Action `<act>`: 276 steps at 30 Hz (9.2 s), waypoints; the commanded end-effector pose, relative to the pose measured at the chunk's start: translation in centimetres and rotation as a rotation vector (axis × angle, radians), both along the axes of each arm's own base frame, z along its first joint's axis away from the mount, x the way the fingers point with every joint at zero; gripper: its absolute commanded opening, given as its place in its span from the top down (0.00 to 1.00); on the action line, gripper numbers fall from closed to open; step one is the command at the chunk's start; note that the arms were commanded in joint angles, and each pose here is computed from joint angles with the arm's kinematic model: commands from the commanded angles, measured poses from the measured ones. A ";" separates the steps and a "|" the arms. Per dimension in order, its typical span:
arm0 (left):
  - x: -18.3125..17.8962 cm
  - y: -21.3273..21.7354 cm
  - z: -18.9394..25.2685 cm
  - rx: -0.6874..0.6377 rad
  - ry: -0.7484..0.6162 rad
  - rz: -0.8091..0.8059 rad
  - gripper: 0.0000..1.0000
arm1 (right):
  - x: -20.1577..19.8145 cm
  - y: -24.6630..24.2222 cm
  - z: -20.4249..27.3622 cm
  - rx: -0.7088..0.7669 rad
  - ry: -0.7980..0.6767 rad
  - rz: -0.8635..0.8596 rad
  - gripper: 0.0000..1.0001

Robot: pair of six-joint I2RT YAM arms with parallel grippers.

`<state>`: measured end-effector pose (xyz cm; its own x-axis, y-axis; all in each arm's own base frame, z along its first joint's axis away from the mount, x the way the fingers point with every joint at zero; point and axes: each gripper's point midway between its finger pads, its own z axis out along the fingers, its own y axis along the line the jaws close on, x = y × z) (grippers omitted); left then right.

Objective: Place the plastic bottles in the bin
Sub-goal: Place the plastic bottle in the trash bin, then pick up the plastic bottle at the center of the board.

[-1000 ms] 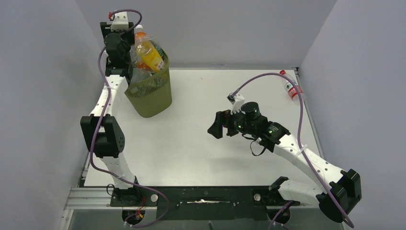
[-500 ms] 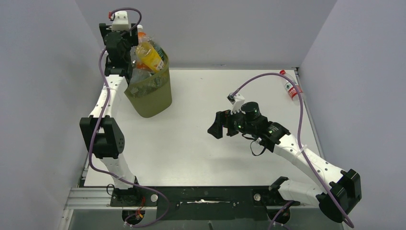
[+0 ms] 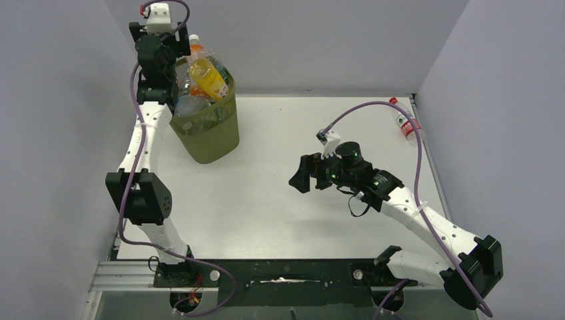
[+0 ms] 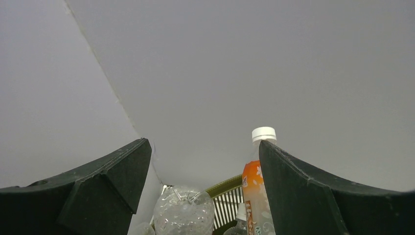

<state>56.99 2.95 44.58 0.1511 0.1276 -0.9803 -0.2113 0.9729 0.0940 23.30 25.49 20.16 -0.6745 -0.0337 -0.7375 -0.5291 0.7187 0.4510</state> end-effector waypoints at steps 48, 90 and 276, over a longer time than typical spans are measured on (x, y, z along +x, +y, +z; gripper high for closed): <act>-19.3 -28.1 11.5 -0.396 0.139 -0.874 0.11 | 0.0 -3.8 -0.9 0.038 -0.039 -0.138 0.02; -23.7 -40.1 -10.1 -0.360 0.759 -1.038 0.10 | 32.1 -41.5 -6.1 -0.702 -0.015 -0.890 0.02; -22.5 -31.4 -11.5 -0.601 0.697 -0.770 0.59 | -1.1 9.0 9.4 0.069 -0.453 0.104 0.24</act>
